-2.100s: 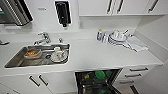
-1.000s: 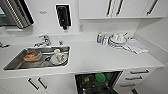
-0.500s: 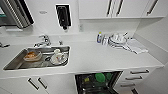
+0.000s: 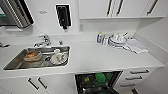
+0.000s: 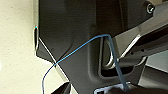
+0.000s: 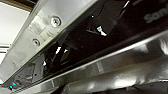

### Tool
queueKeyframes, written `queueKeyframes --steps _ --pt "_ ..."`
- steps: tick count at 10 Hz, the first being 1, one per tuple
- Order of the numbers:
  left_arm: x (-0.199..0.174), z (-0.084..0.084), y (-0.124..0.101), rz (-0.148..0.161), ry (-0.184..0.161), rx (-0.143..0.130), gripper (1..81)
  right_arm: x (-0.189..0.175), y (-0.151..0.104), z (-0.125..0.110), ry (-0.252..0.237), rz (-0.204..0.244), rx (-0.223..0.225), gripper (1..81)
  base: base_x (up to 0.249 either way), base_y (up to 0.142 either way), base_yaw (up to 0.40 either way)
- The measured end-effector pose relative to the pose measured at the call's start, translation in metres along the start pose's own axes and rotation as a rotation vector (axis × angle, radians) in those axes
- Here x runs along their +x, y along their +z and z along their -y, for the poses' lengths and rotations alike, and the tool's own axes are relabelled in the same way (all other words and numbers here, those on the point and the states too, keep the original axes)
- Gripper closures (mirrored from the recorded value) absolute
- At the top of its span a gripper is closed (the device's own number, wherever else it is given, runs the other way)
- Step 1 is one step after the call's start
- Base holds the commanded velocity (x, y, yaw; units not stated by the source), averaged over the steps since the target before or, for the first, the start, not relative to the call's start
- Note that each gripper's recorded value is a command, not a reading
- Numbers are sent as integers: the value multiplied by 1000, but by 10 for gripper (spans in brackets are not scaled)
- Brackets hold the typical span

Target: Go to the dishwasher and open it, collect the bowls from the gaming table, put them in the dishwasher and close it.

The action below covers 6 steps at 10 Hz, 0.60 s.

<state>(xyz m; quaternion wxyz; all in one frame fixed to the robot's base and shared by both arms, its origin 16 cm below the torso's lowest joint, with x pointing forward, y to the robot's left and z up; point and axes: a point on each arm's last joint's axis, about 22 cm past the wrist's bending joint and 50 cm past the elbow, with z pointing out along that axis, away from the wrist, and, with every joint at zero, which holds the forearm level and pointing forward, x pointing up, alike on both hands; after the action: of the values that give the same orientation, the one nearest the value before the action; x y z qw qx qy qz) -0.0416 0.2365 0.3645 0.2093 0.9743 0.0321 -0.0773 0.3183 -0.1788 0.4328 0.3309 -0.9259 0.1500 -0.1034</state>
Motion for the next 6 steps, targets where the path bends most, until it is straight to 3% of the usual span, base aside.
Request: queueKeyframes --steps 2,5,6 --pt "0 -1 0 2 2 0 10 37 -14 16 33 -45 49 10 0 0 0" --pt "-1 -6 3 3 2 -5 10 121 -49 66 3 -189 205 10 0 0 0" --pt "-1 -7 3 4 2 -6 10 133 -58 73 1 -212 232 10 0 0 0"
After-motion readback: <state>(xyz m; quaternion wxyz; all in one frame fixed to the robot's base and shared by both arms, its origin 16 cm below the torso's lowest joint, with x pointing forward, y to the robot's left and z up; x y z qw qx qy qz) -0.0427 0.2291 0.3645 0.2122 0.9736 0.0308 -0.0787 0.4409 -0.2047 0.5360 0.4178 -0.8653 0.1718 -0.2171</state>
